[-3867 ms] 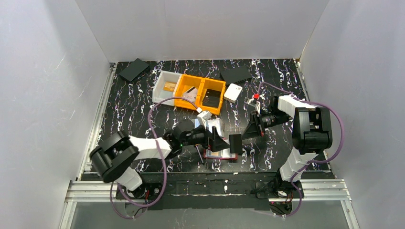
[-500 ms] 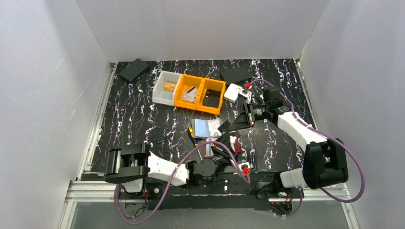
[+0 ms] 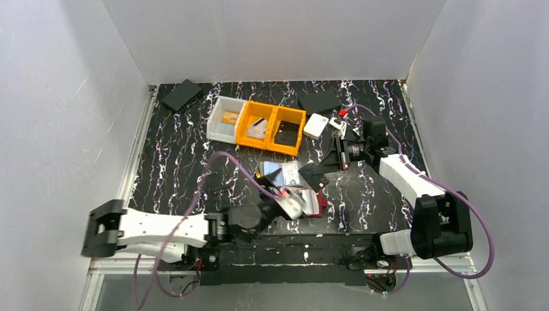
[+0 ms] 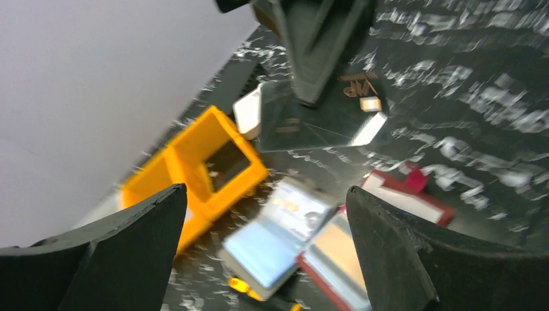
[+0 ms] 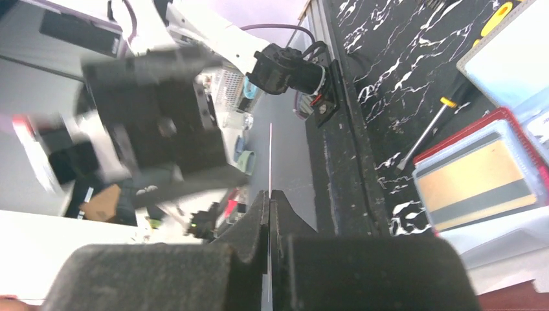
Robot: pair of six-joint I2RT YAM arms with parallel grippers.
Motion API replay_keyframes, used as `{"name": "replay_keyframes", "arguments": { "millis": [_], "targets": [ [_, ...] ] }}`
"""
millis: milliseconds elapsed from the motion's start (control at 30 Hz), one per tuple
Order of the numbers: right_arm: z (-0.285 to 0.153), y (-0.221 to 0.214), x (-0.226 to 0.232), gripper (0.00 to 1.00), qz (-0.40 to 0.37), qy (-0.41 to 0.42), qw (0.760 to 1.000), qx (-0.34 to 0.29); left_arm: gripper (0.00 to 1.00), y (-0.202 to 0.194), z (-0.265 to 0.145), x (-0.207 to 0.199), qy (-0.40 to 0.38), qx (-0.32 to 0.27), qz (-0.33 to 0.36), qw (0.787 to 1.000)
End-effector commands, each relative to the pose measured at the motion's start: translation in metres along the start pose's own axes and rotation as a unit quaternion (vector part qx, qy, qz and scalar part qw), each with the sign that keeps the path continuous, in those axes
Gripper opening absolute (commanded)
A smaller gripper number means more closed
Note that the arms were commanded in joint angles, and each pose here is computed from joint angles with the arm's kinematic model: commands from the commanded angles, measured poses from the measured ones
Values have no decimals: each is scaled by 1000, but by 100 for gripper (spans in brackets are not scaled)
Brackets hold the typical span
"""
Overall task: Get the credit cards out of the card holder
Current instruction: Place the credit card in the storage box.
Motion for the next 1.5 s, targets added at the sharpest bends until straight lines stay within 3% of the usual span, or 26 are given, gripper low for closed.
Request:
{"name": "replay_keyframes", "arguments": {
  "millis": [0, 67, 133, 233, 300, 433, 700, 1033, 1167, 1267, 1367, 1400, 1467],
  "targets": [
    [-3, 4, 7, 1, -84, 20, 996, 1, 97, -11, -19, 2, -99, 74, -385, 915],
    [-4, 3, 6, 1, -117, 13, 993, 2, 98, -9, -23, 9, -127, 81, -516, 843],
    [-5, 2, 4, 1, -155, 7, 988, 5, 98, -9, -24, 12, -140, 82, -595, 787],
    [-7, 3, 1, 1, -178, 12, 984, 2, 98, -5, -21, 8, -177, 80, -666, 720],
    [-9, 4, 0, 1, -178, 18, 984, -3, 98, 3, -15, 2, -210, 75, -687, 692],
    [-13, 2, -3, 1, -168, 12, 986, -8, 92, 12, 6, -9, -234, 73, -692, 679],
    [-16, -1, -3, 1, -167, 6, 986, -13, 81, 9, 43, -19, -201, 83, -713, 667],
    [-17, -3, -3, 1, -160, 5, 987, -14, 55, 3, 65, -29, -191, 73, -729, 654],
    [-17, -4, -2, 1, -162, 5, 987, -14, 37, 4, 73, -30, -191, 67, -726, 657],
    [-17, -5, -1, 1, -164, 6, 986, -14, 4, 8, 77, -31, -205, 56, -720, 661],
    [-17, -5, 0, 1, -168, 5, 986, -14, 0, 8, 76, -30, -229, 51, -709, 665],
    [-17, -5, 0, 4, -169, 3, 986, -14, 0, 7, 74, -29, -236, 55, -706, 666],
    [-17, -3, -3, 27, -164, -15, 986, -7, 0, -2, 69, -24, -245, 70, -704, 663]
  ]
}}
Point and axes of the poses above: each gripper's point midway between its finger pads, its own z axis out along the fingers, its own x axis along the line the jaws close on, y = z × x, the point moved 5 cm from there along -z, back along the fingers, and after that the axes turned 15 degrees about -z, right-handed, at the moved point
